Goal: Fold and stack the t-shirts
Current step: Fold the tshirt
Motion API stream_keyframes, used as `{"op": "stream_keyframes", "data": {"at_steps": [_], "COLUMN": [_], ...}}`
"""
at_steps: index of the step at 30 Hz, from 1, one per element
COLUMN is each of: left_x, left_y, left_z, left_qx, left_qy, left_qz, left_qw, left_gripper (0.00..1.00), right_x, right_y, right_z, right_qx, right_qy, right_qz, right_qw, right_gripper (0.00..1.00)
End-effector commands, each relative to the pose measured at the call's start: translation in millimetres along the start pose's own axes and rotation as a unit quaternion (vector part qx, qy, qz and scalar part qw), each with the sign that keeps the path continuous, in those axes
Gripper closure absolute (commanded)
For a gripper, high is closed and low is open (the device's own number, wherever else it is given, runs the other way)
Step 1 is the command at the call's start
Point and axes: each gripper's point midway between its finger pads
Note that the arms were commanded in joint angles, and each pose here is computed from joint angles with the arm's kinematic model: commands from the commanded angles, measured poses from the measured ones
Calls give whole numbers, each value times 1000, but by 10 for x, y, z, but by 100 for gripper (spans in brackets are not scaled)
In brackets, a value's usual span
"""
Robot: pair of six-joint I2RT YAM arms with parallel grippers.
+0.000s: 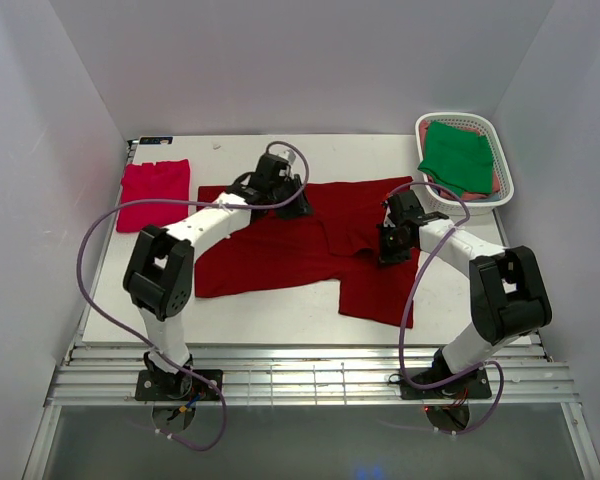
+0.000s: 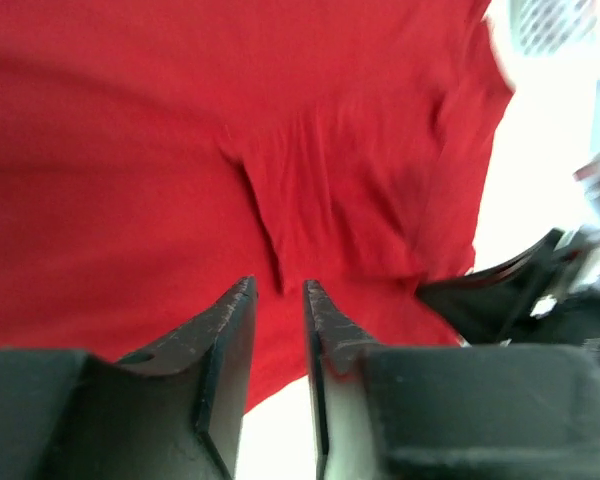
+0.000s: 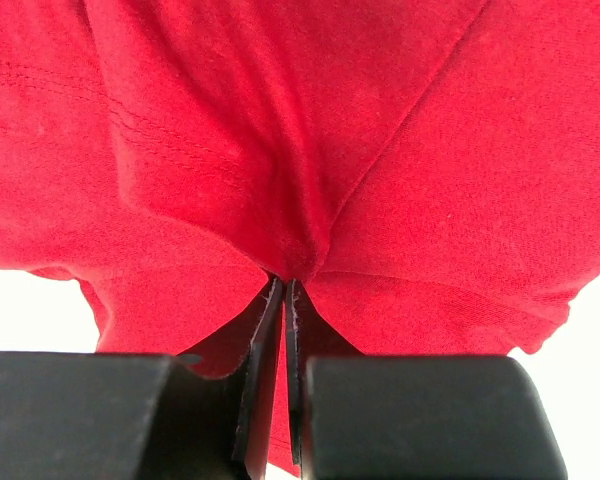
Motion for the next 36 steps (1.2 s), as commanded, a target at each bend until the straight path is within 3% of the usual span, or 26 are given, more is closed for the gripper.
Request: {"op": "stream_keyframes", "data": {"at_steps": [1, 17, 36], "left_x": [152, 713, 847], "left_y": [-104, -141, 22], "left_z": [-237, -714, -919], "left_qx": [-11, 7, 15], "left_qy": [23, 58, 73], "left_qz": [-20, 1, 39], "left_qw": [999, 998, 996], "left_gripper": [60, 55, 56], "right_x": [-53, -28, -1], "right_y": [-14, 35, 30], "right_z": [-6, -50, -92], "right_qx": [-5, -2, -2], "right_qy": [-10, -11, -7], "right_qz": [-6, 7, 8], "right_qw": [1000, 1000, 1000], "right_gripper": [89, 89, 89]}}
Point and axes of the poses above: each gripper's point midway between its finger pads, its own x axis out along the fingers, its own y axis along the line the jaws close on, z = x × y, and after that the axes turned 12 degrees about -x, right-handed
